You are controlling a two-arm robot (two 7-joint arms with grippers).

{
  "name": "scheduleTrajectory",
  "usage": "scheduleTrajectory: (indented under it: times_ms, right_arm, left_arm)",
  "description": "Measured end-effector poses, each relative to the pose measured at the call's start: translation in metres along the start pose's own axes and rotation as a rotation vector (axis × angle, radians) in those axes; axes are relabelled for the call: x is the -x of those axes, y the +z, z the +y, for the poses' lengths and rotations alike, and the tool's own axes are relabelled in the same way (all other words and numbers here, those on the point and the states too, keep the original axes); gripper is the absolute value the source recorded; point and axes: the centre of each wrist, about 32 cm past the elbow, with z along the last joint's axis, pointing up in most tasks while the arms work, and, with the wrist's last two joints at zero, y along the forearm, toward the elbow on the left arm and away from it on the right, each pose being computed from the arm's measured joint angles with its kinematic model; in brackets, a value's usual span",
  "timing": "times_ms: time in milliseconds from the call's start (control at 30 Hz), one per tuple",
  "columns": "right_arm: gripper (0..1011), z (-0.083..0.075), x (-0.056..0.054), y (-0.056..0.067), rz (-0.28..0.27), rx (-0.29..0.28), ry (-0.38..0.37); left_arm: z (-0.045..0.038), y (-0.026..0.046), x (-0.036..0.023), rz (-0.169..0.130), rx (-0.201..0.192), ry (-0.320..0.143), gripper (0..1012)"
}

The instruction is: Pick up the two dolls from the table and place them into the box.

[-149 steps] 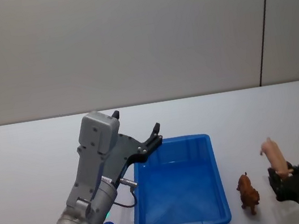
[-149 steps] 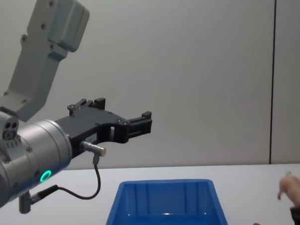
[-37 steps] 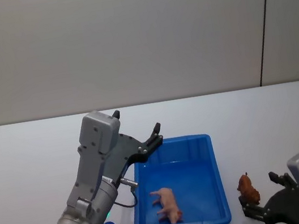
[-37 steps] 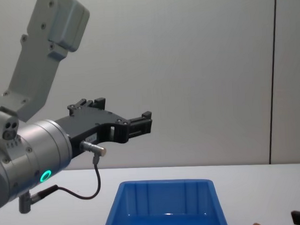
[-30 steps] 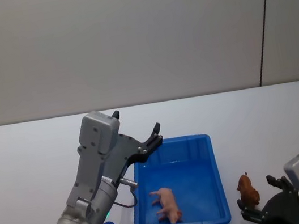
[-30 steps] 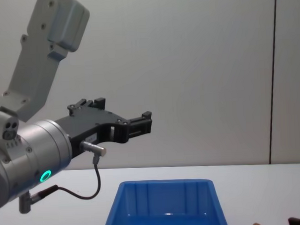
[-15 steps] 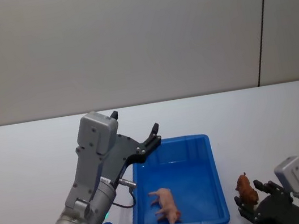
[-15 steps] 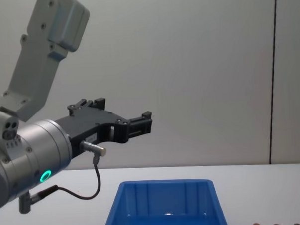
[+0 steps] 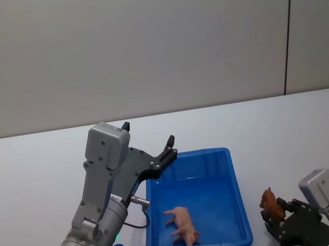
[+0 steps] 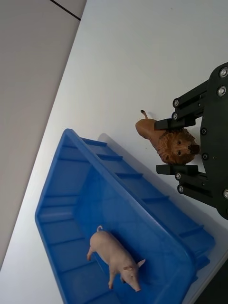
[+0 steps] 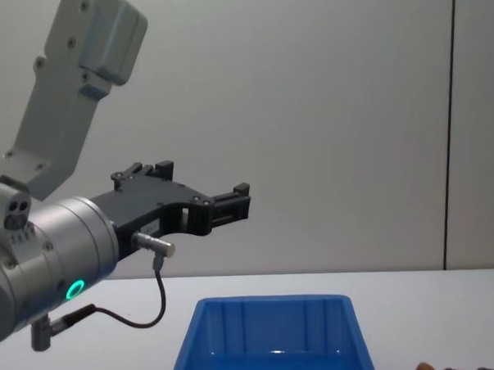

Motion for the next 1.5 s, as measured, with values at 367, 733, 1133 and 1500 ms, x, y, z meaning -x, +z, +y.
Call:
scheduleTrajectory:
  times_ms: [367,733,1133,1500]
  right_arm:
    - [409,-0.004,0.002,0.017,-0.019,-0.084,-0.011]
    - [409,-0.005,0.007,0.046,-0.026,-0.23,0.033]
    - [409,0.008,0.017,0.058,-0.013,-0.271,0.104]
    - [673,0.021,0.025,0.049,-0.014,-0.234,0.134]
  left_arm:
    - [0.0,0.0,0.0,0.0,0.0,0.0,1001]
    - [0.0,0.0,0.0,0.0,0.0,0.0,1001]
    - [0.0,0.0,0.0,0.0,0.0,0.0,1001]
    - [0.0,0.0,0.0,0.0,0.0,0.0,1001]
